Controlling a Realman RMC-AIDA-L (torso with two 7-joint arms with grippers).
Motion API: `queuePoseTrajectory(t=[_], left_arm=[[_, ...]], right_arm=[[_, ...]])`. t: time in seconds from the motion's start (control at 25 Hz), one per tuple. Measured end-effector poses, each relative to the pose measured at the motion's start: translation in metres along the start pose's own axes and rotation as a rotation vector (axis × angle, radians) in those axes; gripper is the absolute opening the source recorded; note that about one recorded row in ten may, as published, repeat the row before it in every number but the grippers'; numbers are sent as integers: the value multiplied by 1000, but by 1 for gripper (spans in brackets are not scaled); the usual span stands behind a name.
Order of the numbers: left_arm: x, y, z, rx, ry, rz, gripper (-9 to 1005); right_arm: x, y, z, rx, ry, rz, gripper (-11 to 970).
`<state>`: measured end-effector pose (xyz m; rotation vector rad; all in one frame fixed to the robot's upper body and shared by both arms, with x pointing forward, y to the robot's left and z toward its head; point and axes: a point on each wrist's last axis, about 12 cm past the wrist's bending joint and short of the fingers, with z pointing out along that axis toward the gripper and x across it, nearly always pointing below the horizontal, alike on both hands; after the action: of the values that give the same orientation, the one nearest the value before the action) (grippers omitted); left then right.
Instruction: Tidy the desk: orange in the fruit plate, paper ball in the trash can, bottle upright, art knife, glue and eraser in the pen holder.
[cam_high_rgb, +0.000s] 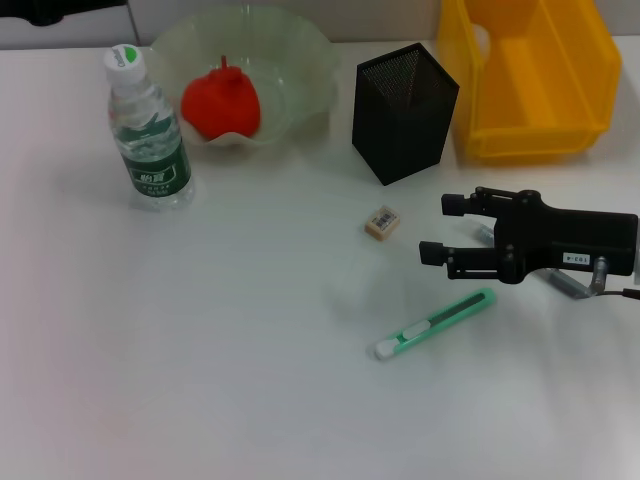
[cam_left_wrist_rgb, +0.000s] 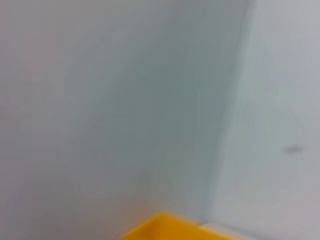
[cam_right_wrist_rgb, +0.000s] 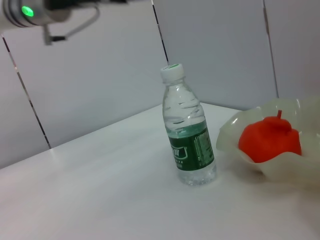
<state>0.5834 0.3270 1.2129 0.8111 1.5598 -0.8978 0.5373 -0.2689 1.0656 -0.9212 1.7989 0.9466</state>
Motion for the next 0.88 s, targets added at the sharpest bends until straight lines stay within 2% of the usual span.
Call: queuePoseTrajectory(t=[0.04, 0.08, 0.16, 0.24, 0.28, 0.36, 0.4, 0.44, 0.48, 0.52, 0.6, 0.64, 0.68, 0.72, 0.76, 0.84, 0.88], left_arm=[[2, -12, 2, 96, -19, -7, 802], [2, -12, 2, 96, -19, -7, 802], [19, -31, 11, 240, -40, -33, 802], [36, -41, 20, 303, -41, -52, 802], [36, -41, 20, 303, -41, -52, 802], [59, -49, 31, 340, -36, -81, 802], [68, -52, 34, 345, -31, -90, 802], [89, -58, 43, 351, -13, -90, 802], [89, -58, 43, 351, -13, -90, 802], [110, -67, 50, 339, 21, -67, 802], [118, -69, 53, 326, 35, -58, 802], [135, -74, 57, 282, 77, -38, 803], [135, -74, 57, 282, 77, -38, 803], [146, -76, 59, 251, 110, -27, 803], [146, -76, 59, 251, 110, -27, 803], [158, -76, 61, 214, 145, -19, 803], [158, -76, 61, 214, 145, -19, 803]], right_arm=[[-1, -1, 0, 1, -2, -3, 826], [-1, -1, 0, 1, -2, -3, 826], [-3, -2, 0, 2, -6, -5, 826], [-5, -3, 0, 3, -7, -8, 826], [-5, -3, 0, 3, -7, -8, 826], [-7, -4, 1, 0, -5, -11, 826], [-8, -5, 1, -1, -4, -13, 826], [-10, -5, 2, -3, -2, -14, 827], [-10, -5, 2, -3, -2, -14, 827], [-12, -6, 2, -5, -2, -11, 827], [-14, -7, 3, -5, -3, -5, 827], [-22, -11, 4, -8, 2, 15, 827], [-22, -11, 4, -8, 2, 15, 827], [-32, -15, 3, -13, 18, 46, 827], [-32, -15, 3, -13, 18, 46, 827], [-50, -22, 4, -25, 91, 113, 827], [-50, -22, 4, -25, 91, 113, 827]])
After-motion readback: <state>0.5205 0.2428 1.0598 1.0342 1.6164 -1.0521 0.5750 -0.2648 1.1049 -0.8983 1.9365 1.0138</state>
